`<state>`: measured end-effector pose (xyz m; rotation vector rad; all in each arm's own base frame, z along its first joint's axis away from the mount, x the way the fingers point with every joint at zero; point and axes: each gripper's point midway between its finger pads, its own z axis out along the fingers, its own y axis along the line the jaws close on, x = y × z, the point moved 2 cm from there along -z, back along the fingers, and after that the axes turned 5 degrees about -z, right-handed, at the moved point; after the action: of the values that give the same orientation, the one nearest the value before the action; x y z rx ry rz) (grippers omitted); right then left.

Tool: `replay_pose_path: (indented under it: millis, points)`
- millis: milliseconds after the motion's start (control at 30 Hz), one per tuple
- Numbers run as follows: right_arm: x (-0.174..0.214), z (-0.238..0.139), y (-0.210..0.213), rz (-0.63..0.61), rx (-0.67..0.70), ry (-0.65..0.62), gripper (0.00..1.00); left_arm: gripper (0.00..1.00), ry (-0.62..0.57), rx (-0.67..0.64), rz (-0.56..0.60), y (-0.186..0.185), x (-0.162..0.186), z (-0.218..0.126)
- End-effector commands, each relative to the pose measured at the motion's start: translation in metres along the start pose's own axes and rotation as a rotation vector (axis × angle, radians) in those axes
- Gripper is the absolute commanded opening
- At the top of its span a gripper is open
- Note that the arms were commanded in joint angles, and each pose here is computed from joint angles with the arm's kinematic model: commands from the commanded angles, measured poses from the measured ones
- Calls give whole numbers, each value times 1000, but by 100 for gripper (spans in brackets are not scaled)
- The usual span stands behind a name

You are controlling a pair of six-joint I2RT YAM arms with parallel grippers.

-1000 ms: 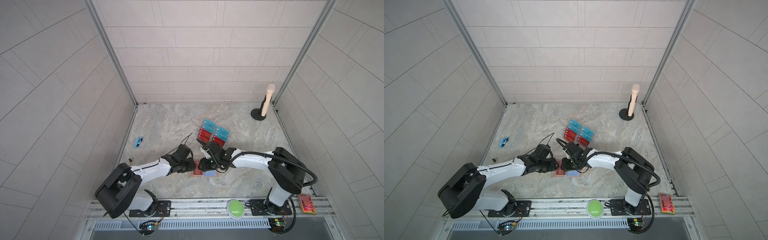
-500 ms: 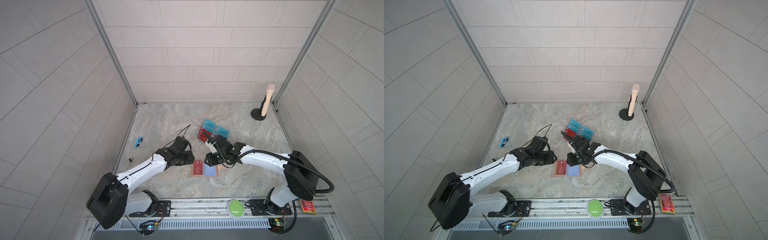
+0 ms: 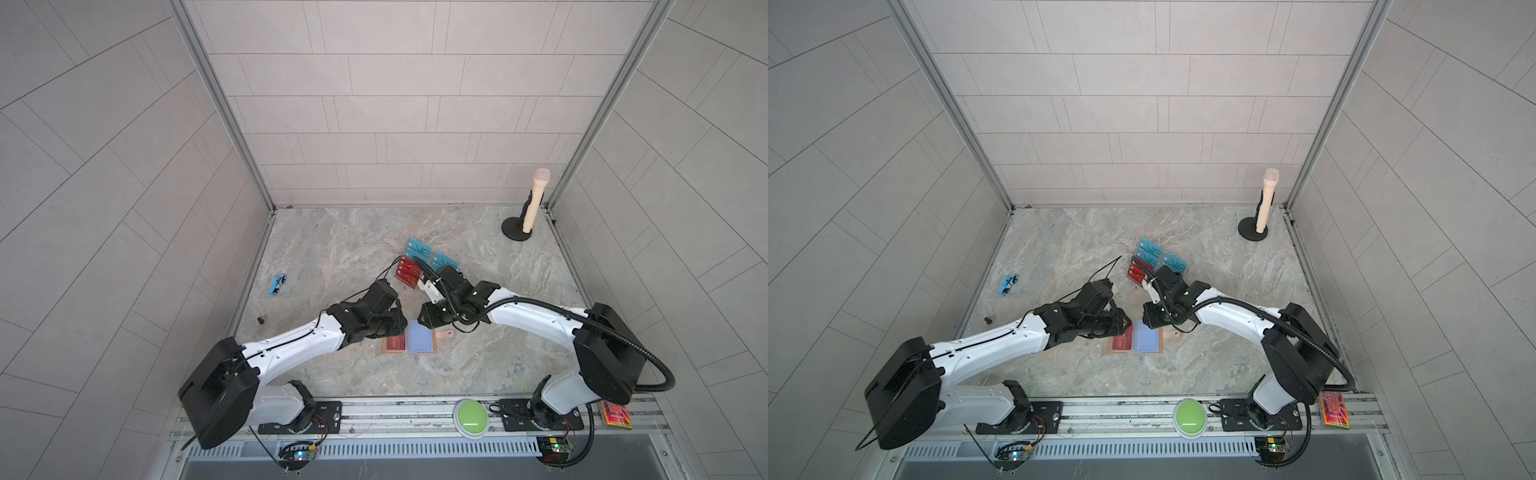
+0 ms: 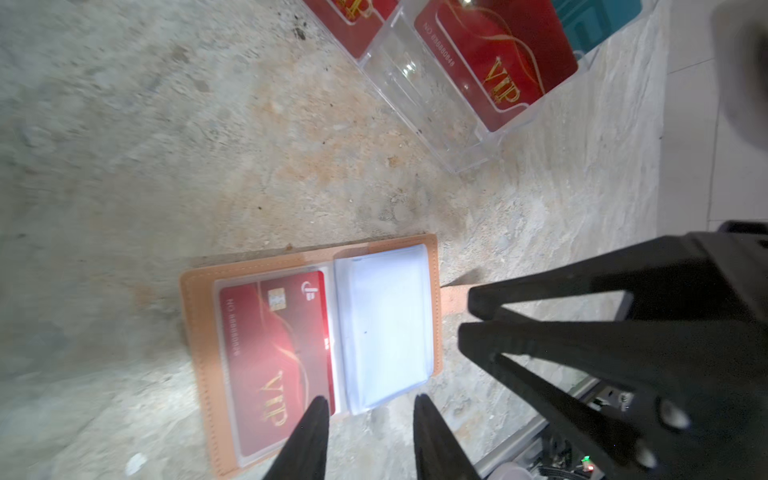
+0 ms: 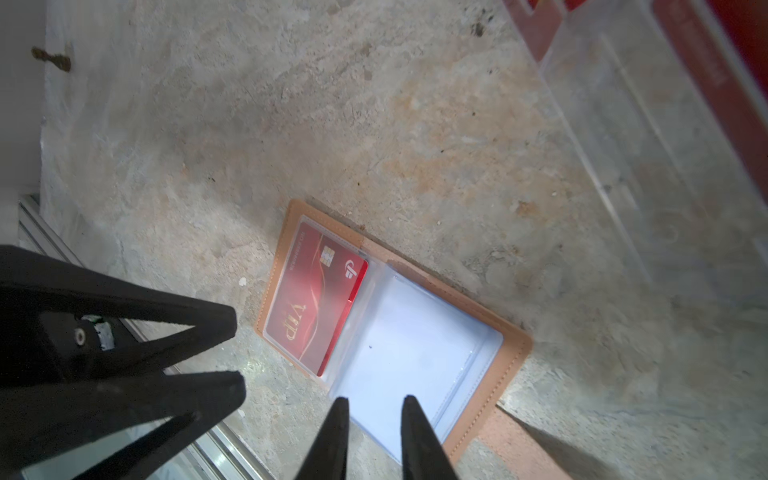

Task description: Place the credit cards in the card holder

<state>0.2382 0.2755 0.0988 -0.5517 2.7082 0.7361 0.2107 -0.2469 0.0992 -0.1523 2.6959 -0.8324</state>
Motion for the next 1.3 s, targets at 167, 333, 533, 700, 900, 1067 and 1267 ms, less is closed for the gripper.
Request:
replay_pose_path:
  millis: [167,333,533,700,900,1067,1267]
  points:
    - [23,23,-1,17,-38,65,17,35,48,95,-55,-12,6,24]
    - [35,29,-6,-3,20,114,19,36,97,97,-56,-6,9,33]
    - [46,38,-26,21,102,148,19,36,147,132,-46,-9,10,41]
    - [52,42,-34,30,142,172,19,35,161,132,-64,-4,8,48]
    - [55,43,-37,36,158,184,19,36,179,150,-74,-3,8,54]
    - [54,41,-38,42,165,179,19,36,179,143,-78,0,8,57]
    - [55,41,-39,42,169,179,18,36,189,144,-85,2,10,64]
